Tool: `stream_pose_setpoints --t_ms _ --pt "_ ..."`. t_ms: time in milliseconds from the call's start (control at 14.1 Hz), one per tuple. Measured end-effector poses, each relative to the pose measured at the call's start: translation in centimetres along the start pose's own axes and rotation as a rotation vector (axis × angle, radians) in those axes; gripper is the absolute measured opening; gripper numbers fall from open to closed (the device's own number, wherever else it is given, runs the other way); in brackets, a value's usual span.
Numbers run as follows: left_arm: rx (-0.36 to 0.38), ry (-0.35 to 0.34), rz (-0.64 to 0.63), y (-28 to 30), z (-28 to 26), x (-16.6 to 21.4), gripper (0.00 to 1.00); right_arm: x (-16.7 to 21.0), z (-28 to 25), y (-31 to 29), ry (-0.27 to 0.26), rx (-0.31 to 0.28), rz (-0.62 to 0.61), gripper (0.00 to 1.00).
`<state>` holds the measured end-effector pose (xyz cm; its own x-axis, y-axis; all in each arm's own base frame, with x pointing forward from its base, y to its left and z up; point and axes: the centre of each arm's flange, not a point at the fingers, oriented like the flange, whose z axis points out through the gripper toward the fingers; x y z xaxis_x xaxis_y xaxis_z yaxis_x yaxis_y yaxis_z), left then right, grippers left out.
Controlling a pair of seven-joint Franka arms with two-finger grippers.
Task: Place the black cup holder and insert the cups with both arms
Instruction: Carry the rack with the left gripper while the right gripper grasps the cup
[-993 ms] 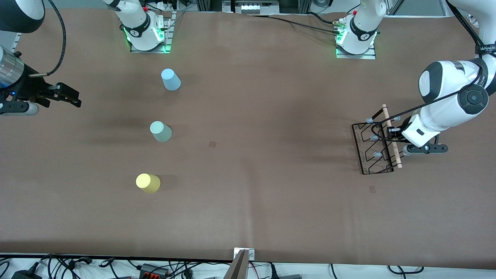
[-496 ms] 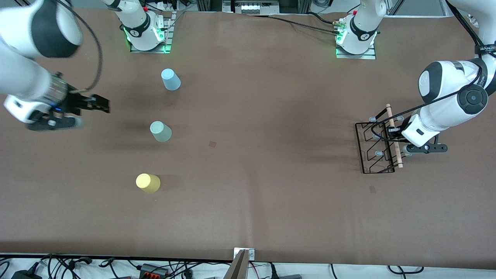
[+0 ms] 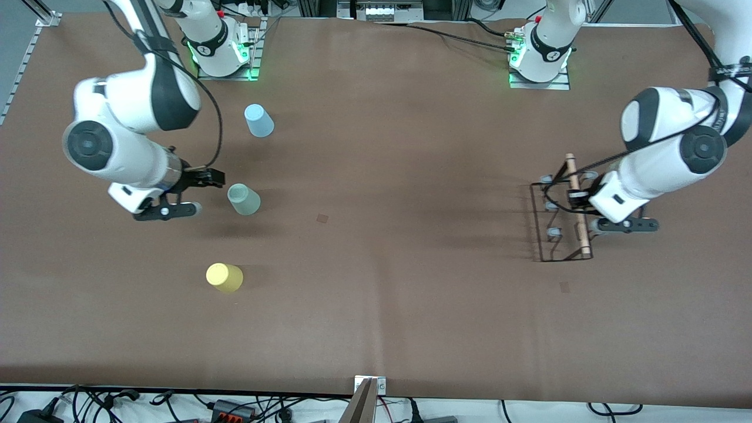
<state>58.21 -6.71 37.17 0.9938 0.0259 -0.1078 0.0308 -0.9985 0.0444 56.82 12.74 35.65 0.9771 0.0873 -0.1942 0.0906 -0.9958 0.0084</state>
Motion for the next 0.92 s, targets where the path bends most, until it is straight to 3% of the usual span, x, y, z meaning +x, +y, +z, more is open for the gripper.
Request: stream_pose_setpoints --t_ms 425,709,922 --pt "-0.017 -0.041 0.08 16.1 -2.7 -1.5 0.16 -1.3 6.5 -3.0 0.066 0.004 0.094 1.0" --pt "-0.048 -0.061 0.006 27.9 -1.2 -3.9 0.16 -1.1 10.9 -3.3 0.04 -0.002 0.142 1.0" --pt "-0.054 -0.088 0.017 33.5 0.8 -5.7 0.16 -0.7 12.4 -3.0 0.035 -0.002 0.174 1.0"
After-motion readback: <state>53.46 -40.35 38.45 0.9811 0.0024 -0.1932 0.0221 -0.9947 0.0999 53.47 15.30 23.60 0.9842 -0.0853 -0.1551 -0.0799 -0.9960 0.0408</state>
